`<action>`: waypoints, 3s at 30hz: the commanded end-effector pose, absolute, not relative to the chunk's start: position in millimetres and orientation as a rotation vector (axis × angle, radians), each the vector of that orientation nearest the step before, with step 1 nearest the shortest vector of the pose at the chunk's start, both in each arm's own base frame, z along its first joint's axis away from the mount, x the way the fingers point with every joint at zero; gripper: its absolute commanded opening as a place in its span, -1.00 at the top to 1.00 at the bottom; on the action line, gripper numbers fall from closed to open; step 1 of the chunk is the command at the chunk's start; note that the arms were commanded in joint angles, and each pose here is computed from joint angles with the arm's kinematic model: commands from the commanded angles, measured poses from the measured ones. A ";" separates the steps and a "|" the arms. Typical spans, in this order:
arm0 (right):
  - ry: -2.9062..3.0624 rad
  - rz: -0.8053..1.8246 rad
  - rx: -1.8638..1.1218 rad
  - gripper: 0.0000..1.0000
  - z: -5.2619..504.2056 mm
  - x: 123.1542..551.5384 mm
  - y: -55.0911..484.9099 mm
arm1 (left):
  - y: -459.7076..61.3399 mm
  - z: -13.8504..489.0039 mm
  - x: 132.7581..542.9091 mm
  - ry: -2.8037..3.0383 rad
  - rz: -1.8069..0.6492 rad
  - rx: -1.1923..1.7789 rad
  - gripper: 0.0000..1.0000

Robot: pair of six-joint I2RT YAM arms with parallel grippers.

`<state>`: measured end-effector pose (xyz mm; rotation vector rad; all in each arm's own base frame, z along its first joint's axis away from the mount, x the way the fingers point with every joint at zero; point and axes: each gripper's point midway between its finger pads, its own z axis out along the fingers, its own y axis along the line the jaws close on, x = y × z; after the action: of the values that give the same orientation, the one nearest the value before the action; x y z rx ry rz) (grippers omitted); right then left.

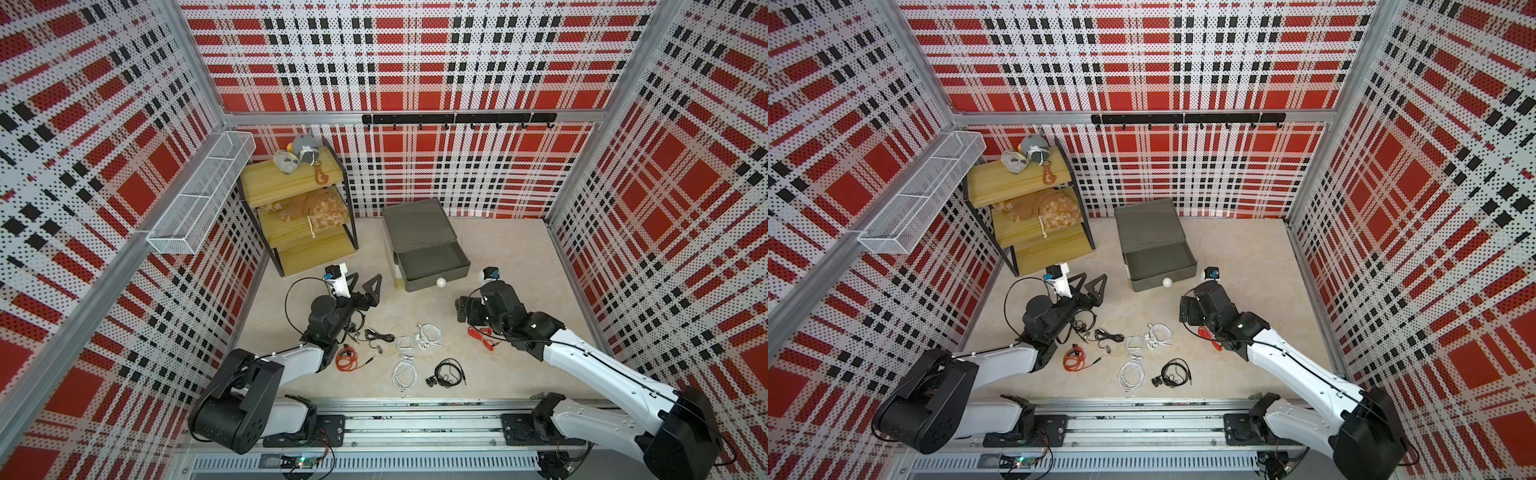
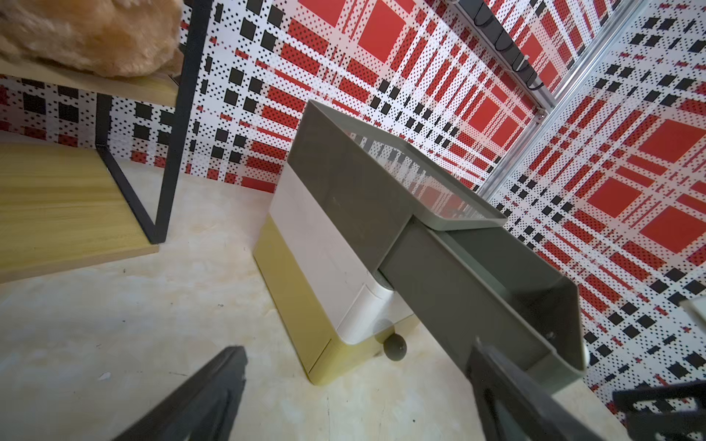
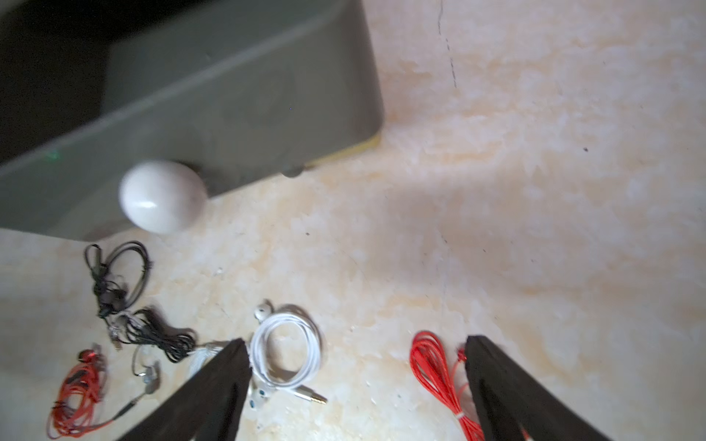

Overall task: Place the wired earphones into the drawer by color
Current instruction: Open the drawer in the storage box, then pick up the wired earphones from the center of the board, then place the wired earphones in the drawer.

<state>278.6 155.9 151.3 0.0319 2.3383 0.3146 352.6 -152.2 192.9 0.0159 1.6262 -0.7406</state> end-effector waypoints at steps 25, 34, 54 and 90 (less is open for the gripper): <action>2.691 0.187 0.174 -0.07 38.8 234.6 108.2 | -151.8 199.2 349.8 1.597 -0.723 0.028 -0.95; 2.734 0.100 0.178 0.06 26.3 231.6 100.2 | -150.7 200.2 349.6 1.595 -0.717 0.025 -0.94; 2.652 0.148 0.136 1.00 54.2 242.2 105.0 | -148.9 199.9 349.4 1.595 -0.707 0.019 -0.95; 2.057 0.329 -0.424 1.00 271.5 293.7 160.3 | -150.2 202.9 345.0 1.580 -0.681 0.049 -0.95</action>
<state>288.2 156.4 259.3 -0.3355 2.0770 0.3747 348.9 -148.5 198.8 0.0304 1.5994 -0.6872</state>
